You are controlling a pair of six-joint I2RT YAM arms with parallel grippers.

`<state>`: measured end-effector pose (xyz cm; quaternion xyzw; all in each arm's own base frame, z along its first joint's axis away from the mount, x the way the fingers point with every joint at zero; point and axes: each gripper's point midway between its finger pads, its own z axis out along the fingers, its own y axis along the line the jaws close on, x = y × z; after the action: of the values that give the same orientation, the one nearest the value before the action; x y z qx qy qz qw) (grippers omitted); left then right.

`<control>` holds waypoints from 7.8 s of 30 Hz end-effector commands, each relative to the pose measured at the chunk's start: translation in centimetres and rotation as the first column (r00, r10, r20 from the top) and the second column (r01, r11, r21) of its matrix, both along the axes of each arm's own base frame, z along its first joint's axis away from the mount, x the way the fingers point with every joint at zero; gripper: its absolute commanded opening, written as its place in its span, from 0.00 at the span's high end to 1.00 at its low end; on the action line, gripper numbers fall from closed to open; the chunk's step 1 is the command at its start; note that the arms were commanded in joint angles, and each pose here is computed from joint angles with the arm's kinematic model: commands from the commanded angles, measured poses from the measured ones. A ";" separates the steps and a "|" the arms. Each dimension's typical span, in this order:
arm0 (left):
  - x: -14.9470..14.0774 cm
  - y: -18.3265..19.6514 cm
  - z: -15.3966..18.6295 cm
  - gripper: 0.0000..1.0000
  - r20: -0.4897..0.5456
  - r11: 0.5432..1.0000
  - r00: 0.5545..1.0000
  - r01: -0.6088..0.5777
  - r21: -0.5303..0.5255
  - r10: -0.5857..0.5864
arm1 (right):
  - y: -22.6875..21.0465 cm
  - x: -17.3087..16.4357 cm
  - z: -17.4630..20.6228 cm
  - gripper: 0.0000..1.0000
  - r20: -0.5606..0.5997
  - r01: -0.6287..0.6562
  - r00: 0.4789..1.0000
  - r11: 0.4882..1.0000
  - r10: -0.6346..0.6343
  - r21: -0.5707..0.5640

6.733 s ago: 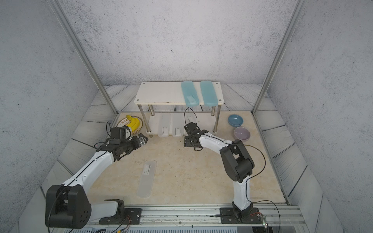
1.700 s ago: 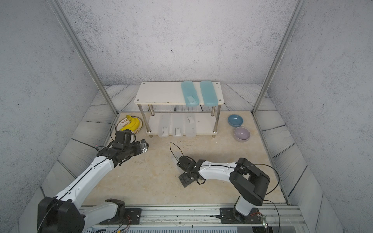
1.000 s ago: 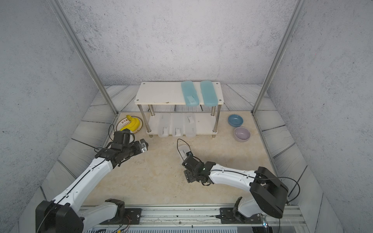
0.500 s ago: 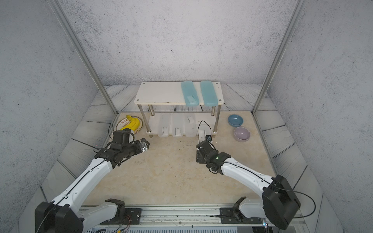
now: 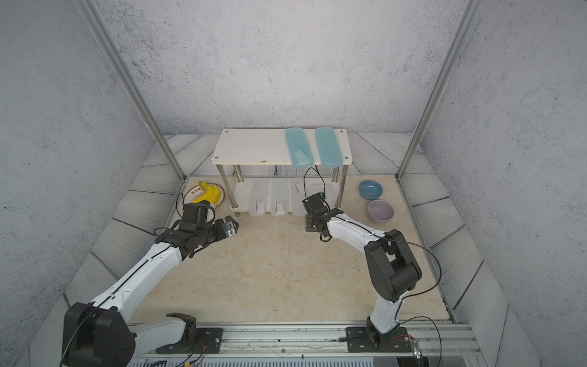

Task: Place the pencil cases on the shelf according to color
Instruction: Place the pencil case on the shelf, then reset both arms

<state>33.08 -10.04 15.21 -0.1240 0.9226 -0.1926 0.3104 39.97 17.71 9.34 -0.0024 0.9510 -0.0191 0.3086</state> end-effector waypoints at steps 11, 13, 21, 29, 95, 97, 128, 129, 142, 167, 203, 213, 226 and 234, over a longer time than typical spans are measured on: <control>0.6 -0.6 -1.8 0.01 -0.070 0.999 0.997 0.038 0.000 -0.037 | -0.6 3.1 -1.4 0.39 -0.013 -0.029 1.000 0.996 0.028 -0.080; 0.7 -0.8 -2.1 0.01 -0.077 0.999 0.996 0.040 -0.005 -0.041 | -0.5 3.5 -1.5 0.34 -0.016 -0.029 0.999 0.996 0.028 -0.079; 0.6 -1.0 -2.2 0.01 -0.084 0.999 0.995 0.048 -0.016 -0.049 | -0.3 3.4 -0.9 0.09 -0.039 -0.037 0.999 0.998 0.035 -0.058; 0.5 -1.1 -1.7 0.01 -0.070 0.998 0.996 0.053 -0.023 -0.054 | -0.6 1.3 1.2 0.02 -0.038 -0.024 0.999 1.000 0.024 -0.003; -0.4 -0.8 -0.8 0.01 -0.026 0.998 0.998 0.059 -0.022 -0.060 | -3.8 -6.5 -1.6 0.62 0.004 0.161 0.986 0.949 -0.168 0.271; -0.4 -0.8 -0.8 0.01 -0.028 0.998 0.998 0.059 -0.021 -0.060 | -3.5 -5.7 -1.7 0.67 -0.010 0.161 0.986 0.944 -0.165 0.286; -0.2 -1.0 -1.8 0.01 -0.054 0.998 0.997 0.062 -0.025 -0.063 | -3.1 1.7 -2.5 0.82 -0.049 0.234 0.967 0.800 -0.250 0.553; -0.1 -1.0 -1.8 0.01 -0.055 0.998 0.996 0.062 -0.026 -0.063 | -3.0 2.0 -2.3 0.82 -0.047 0.234 0.967 0.796 -0.251 0.559; -0.1 -1.0 -1.8 0.01 -0.053 0.998 0.997 0.061 -0.025 -0.062 | -2.4 4.7 -1.4 0.82 -0.036 0.236 0.963 0.767 -0.268 0.597; -0.3 -1.2 -0.8 0.01 -0.027 0.997 0.997 0.068 -0.038 -0.070 | 1.0 -0.6 -1.6 0.84 -0.081 0.187 0.980 0.683 -0.185 0.706; -0.5 -0.2 1.1 0.01 0.042 1.000 0.999 0.024 -0.017 -0.023 | 0.9 2.9 6.6 0.32 0.130 0.022 0.982 0.768 -0.137 0.640; 0.5 2.0 4.1 0.01 0.231 0.996 0.969 -0.093 0.009 0.088 | -3.3 -0.9 6.8 0.03 0.123 0.106 0.974 0.860 -0.192 0.500; 3.6 7.1 4.3 0.02 0.453 0.908 0.882 -0.287 0.304 0.127 | -16.4 -4.7 11.2 0.00 0.419 0.394 0.834 0.919 -0.358 0.001; 6.0 12.2 2.3 0.02 0.500 0.687 0.852 -0.457 0.565 0.155 | -21.2 -2.4 9.9 0.00 0.474 0.408 0.834 0.893 -0.282 -0.188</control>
<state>38.62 -0.66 16.48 -0.1081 0.8374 0.0967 0.5269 36.82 -1.63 19.29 0.1539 0.8390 -0.1547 0.4985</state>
